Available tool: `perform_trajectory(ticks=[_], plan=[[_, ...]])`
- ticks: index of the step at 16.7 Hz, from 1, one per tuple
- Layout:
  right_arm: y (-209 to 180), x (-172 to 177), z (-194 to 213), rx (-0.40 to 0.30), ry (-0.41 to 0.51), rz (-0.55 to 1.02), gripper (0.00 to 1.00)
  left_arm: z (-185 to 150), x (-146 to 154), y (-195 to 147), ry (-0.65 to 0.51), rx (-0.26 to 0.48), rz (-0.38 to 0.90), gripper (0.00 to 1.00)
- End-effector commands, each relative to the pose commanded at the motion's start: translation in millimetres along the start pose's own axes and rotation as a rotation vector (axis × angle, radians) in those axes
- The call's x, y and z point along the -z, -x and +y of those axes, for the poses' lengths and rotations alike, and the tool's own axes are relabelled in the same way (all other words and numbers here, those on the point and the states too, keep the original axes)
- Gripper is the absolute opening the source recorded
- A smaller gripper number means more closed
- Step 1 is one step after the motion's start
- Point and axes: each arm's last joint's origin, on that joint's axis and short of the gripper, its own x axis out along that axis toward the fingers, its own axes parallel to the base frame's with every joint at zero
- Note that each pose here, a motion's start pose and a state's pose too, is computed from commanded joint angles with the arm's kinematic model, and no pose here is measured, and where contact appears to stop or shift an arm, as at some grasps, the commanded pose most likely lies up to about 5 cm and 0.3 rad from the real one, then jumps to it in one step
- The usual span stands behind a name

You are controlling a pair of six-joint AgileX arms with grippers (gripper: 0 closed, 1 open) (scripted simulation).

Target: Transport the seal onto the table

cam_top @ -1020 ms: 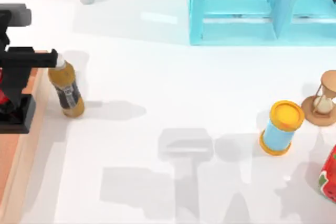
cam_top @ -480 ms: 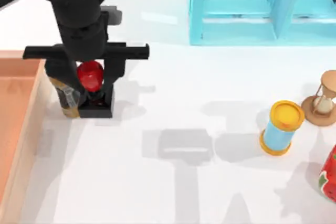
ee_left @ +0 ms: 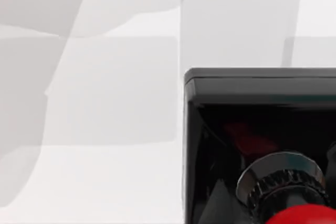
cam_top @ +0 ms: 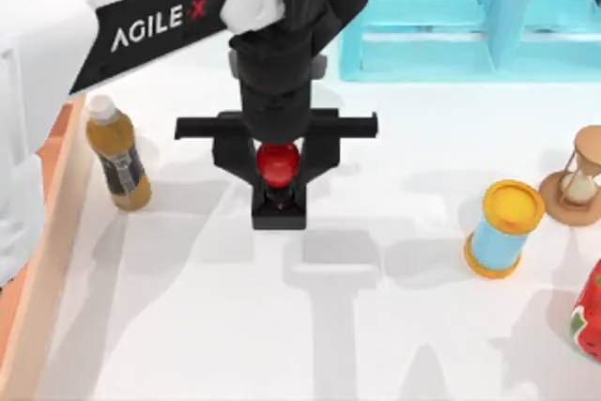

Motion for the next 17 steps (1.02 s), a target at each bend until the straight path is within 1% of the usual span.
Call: perform_trajectory(ticks=[4,10,14,17], plan=[[0,0,0,0.000,0.000,0.000,1.00,1,0,-6,0.002,-0.003,0.004,0.00],[0,0,0,0.000,0.000,0.000,1.00,0,0,-44,0.000,0.000,0.000,0.00],[0,0,0,0.000,0.000,0.000,1.00,0,0,-45,0.000,0.000,0.000,0.00],[0,0,0,0.000,0.000,0.000,1.00,0,0,-45,0.000,0.000,0.000,0.23]])
